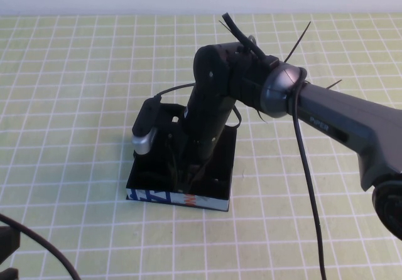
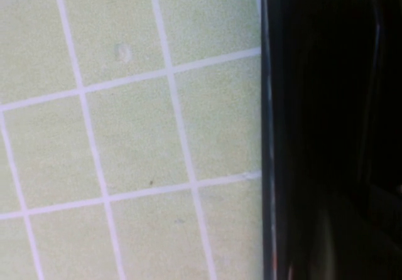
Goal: Return glasses to glasses case
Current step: Place the glasses in the glasses case
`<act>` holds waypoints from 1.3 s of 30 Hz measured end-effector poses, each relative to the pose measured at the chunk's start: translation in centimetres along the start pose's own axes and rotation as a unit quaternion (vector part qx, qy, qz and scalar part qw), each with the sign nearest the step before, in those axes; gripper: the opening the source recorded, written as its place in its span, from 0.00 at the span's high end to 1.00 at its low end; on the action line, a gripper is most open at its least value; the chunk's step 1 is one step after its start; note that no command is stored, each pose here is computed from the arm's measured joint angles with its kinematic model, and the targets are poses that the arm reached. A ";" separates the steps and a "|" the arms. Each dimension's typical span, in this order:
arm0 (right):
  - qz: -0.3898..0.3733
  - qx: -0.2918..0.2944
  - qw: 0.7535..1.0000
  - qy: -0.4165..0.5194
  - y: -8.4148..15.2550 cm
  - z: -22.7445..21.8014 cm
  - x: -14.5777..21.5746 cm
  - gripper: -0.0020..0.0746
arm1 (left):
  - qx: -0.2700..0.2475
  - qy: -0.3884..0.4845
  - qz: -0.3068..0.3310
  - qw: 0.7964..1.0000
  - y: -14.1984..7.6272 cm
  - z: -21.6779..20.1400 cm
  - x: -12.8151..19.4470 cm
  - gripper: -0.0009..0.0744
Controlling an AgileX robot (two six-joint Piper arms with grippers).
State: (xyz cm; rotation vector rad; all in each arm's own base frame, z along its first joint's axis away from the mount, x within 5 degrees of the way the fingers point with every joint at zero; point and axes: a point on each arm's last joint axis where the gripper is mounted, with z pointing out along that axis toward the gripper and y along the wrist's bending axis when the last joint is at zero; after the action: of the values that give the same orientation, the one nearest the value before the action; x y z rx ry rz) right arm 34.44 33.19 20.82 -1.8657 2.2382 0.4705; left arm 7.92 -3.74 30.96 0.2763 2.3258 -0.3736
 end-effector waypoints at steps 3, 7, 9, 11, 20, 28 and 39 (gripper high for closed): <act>0.000 -0.001 1.000 -0.001 0.0 0.0 0.0 0.95 | 0.001 0.000 -0.001 1.000 0.0 0.0 0.0 0.99; -0.003 -0.001 1.000 -0.002 0.1 -0.1 0.0 0.96 | 0.001 0.000 -0.001 1.000 0.0 0.0 0.0 0.99; -0.003 -0.004 1.000 -0.008 0.2 -0.3 -0.2 0.96 | 0.002 0.000 -0.001 1.000 0.0 0.0 0.0 0.99; -0.002 -0.011 1.000 -0.015 0.3 -0.3 -0.3 0.96 | 0.002 0.000 -0.001 1.000 0.0 0.0 0.0 0.99; 0.005 -0.032 0.999 -0.043 0.1 -0.6 -0.3 0.96 | 0.002 0.000 -0.001 1.000 0.0 0.0 0.0 0.99; -0.002 -0.021 0.999 -0.028 -0.1 -0.6 -0.1 0.90 | 0.002 0.000 -0.001 1.000 0.0 0.0 0.0 0.99; -0.012 0.001 1.000 -0.028 -0.3 -1.5 -0.3 0.76 | 0.002 -0.001 -0.001 1.000 0.0 0.0 0.0 0.99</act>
State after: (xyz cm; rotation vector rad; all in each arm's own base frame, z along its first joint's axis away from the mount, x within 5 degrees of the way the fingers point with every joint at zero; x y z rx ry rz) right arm 34.86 32.84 22.26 -1.8531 2.1765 0.5088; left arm 7.92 -3.77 30.98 0.2746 2.3238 -0.3791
